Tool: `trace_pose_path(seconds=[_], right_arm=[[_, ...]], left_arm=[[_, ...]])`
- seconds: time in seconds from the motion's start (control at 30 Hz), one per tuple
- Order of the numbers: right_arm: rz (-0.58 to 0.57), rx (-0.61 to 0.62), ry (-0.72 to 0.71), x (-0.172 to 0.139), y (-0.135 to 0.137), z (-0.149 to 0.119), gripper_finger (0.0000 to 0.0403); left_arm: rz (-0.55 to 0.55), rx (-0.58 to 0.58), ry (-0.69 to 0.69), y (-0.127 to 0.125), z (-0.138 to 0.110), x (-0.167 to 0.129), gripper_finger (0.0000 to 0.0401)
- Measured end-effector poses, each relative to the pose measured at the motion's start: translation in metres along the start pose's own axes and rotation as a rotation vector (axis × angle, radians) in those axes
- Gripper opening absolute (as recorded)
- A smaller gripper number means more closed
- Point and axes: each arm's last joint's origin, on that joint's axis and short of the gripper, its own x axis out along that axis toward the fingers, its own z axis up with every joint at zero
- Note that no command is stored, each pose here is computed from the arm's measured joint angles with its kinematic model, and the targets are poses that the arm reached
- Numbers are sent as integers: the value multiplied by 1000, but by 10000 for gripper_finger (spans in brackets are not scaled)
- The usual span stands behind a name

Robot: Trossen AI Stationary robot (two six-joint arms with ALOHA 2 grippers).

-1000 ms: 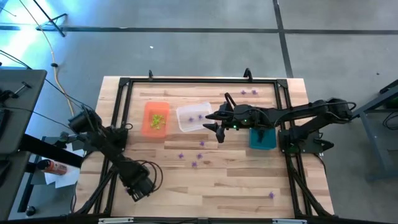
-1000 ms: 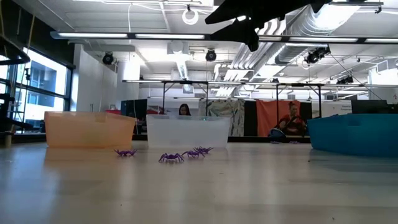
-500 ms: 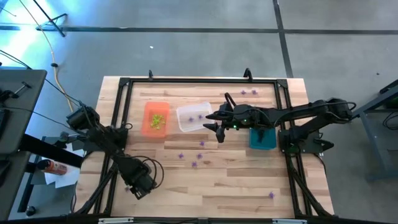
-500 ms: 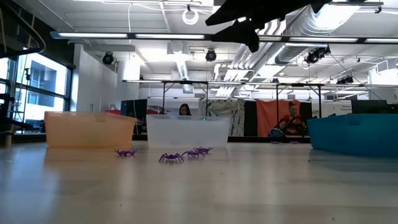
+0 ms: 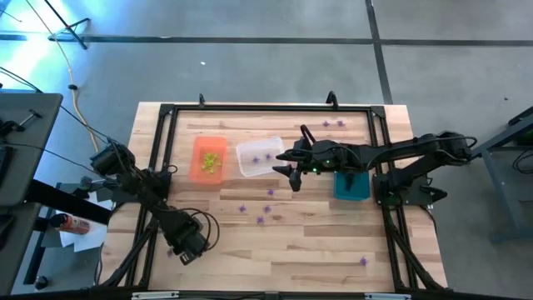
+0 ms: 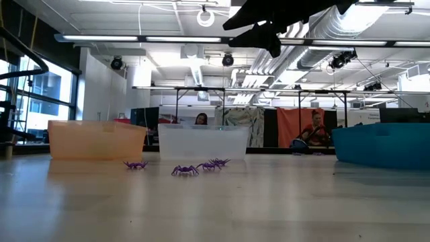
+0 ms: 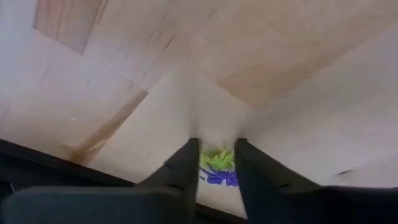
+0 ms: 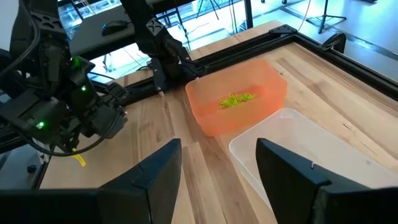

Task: Sort Halloween decoration
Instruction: Put the green spider toy into the orange bin

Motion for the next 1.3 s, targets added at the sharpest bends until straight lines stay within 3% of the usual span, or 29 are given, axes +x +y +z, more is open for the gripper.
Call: trace_pose_path(seconds=[0.17,0.4,0.67,1.0,1.17,1.3], right_arm=[[-1,-1,3,0,0,0,202],[-6,-3,18,0,-1,-2,202],[-7,-3,20,0,-1,-2,202],[-7,-3,20,0,-1,-2,202],[-7,-3,20,0,-1,-2,202],[-7,-3,18,0,-1,-2,202]], left_arm=[[3,22,-1,1,0,0,9],[-32,129,-18,1,0,-7,1],[-200,199,-144,11,0,-50,0],[-524,280,-619,46,8,-132,0],[-660,287,-952,65,18,-172,0],[-696,316,-1249,80,27,-204,0]])
